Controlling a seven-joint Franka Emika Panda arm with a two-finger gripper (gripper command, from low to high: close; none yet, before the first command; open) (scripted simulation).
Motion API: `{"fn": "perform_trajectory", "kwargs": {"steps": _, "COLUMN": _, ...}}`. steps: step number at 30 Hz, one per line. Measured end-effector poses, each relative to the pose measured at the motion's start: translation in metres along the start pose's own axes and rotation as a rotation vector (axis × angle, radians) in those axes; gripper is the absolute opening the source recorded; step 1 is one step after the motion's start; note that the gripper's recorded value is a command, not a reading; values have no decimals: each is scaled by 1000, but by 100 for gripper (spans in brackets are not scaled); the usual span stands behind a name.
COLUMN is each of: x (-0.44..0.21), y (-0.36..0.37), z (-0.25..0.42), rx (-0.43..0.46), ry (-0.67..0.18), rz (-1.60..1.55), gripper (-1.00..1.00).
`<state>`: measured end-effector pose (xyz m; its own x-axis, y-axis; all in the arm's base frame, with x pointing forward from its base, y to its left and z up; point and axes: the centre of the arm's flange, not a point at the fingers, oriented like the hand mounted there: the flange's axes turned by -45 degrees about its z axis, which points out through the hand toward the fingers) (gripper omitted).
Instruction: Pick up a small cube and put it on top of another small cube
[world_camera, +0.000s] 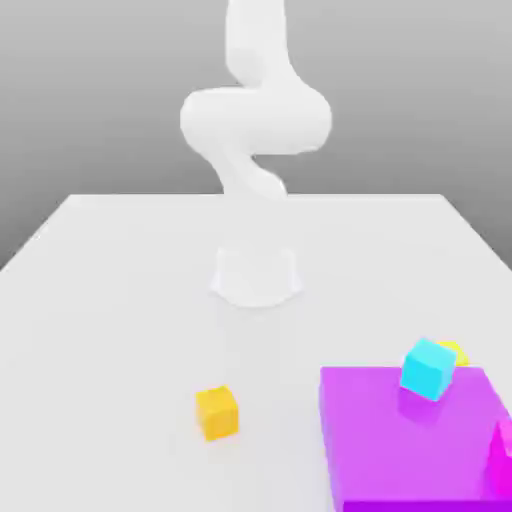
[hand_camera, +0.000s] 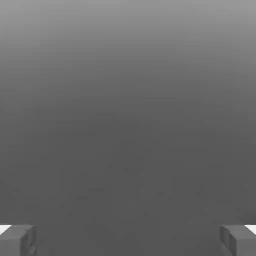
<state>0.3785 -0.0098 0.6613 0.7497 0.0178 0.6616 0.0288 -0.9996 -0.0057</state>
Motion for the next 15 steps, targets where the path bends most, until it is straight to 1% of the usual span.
{"fn": "perform_trajectory", "kwargs": {"steps": 3, "x": -23, "y": 12, "z": 79, "rx": 30, "ry": -109, "rz": -46, "gripper": 0}}
{"fn": "perform_trajectory", "kwargs": {"steps": 7, "x": -71, "y": 21, "z": 169, "rx": 64, "ry": -247, "rz": -107, "gripper": 0}}
{"fn": "perform_trajectory", "kwargs": {"steps": 11, "x": -136, "y": 28, "z": 245, "rx": 91, "ry": -387, "rz": -173, "gripper": 0}}
{"fn": "perform_trajectory", "kwargs": {"steps": 15, "x": -217, "y": 34, "z": 302, "rx": 110, "ry": -533, "rz": -245, "gripper": 0}}
